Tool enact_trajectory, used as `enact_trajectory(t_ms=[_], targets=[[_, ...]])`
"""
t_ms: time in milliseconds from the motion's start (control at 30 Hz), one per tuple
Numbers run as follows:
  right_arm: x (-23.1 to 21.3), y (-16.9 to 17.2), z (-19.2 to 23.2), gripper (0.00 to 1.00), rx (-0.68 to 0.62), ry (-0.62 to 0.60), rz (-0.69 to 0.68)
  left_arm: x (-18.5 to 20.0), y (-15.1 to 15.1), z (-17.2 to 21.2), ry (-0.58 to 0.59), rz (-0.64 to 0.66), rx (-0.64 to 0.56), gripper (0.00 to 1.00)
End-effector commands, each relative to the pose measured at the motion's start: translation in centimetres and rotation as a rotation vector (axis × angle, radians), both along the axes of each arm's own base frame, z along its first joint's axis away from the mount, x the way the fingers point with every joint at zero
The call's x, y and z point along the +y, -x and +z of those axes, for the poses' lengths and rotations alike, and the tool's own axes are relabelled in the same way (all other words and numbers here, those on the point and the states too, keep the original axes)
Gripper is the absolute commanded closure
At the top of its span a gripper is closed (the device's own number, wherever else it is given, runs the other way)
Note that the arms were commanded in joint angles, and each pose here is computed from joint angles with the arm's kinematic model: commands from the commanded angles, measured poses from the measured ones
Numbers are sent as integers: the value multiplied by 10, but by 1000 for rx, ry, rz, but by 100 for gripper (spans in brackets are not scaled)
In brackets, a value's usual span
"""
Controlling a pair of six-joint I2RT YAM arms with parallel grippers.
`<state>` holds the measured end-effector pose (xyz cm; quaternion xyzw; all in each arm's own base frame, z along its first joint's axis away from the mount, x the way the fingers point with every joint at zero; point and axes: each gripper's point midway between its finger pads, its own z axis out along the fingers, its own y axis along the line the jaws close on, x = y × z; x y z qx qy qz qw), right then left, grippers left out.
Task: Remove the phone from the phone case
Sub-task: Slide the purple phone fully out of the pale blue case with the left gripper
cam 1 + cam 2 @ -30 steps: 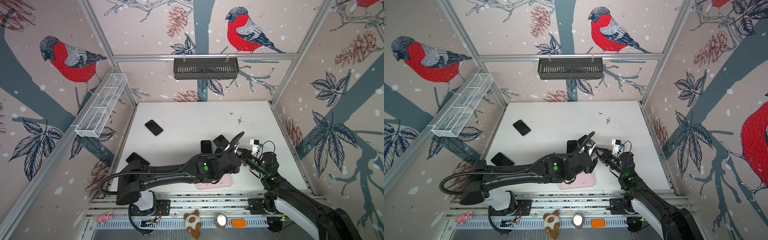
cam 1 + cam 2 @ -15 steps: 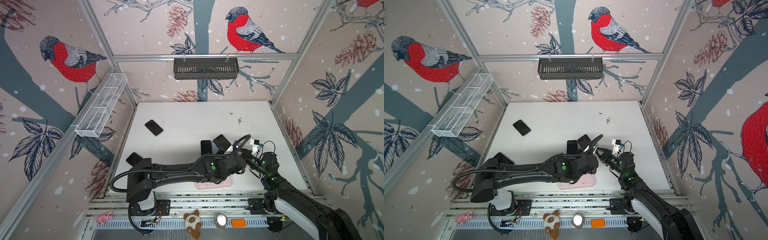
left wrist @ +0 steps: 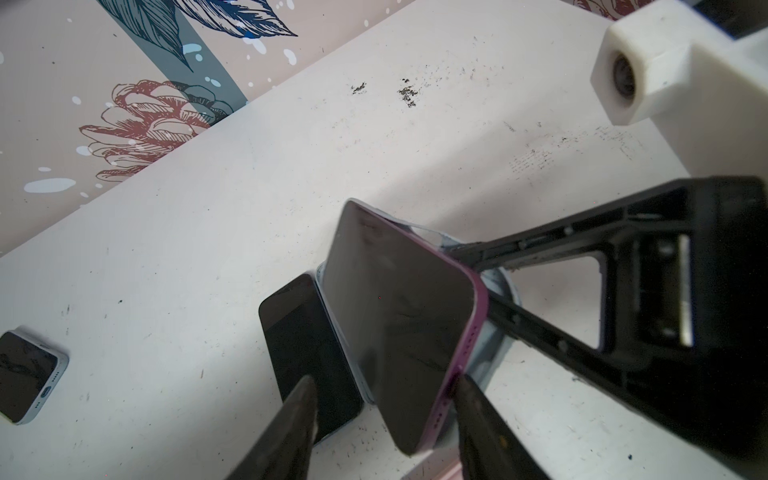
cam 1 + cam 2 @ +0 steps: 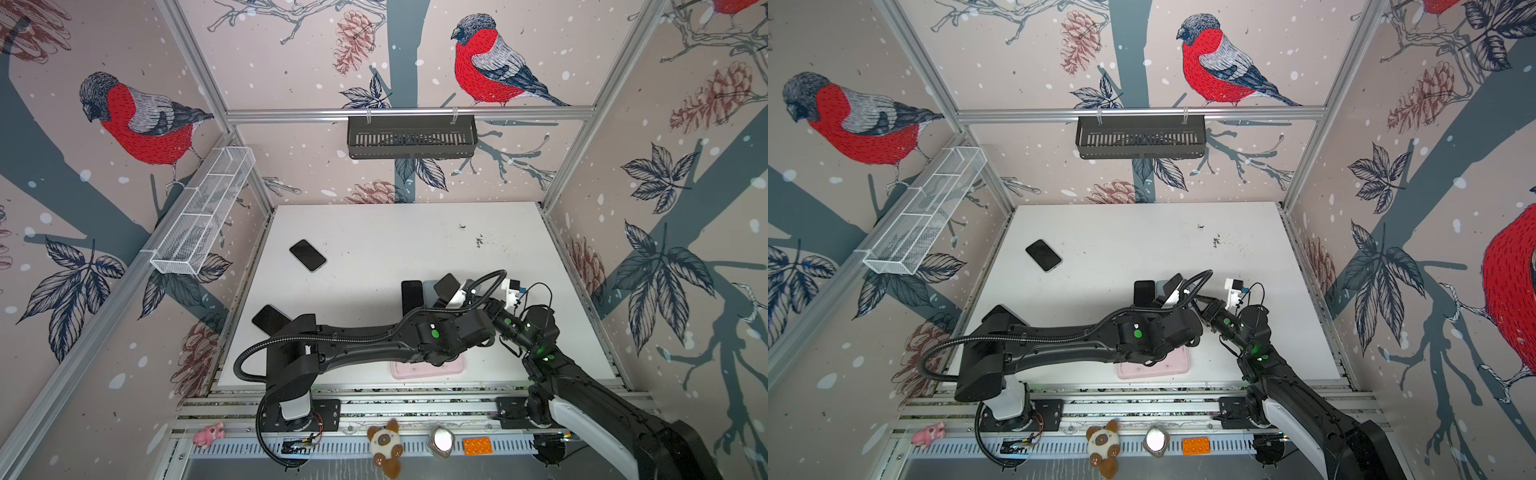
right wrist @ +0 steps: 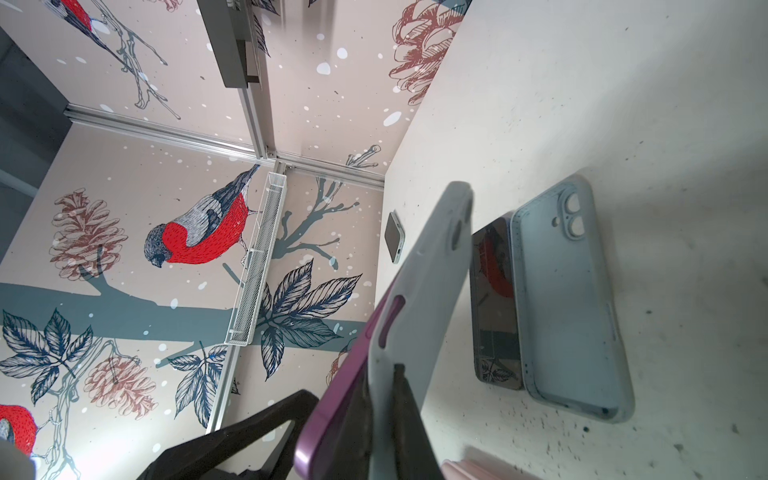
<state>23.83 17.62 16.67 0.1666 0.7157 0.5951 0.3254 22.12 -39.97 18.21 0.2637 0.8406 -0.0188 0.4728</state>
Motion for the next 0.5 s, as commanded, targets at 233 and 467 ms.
enact_trajectory(t_ms=[233, 467], targets=[[4, 4, 14, 100, -56, -29, 25, -3, -8, 0, -12, -5, -36, 60], [4, 3, 11, 100, -47, -23, 22, -26, 0, -9, 7, -123, 8, 70]])
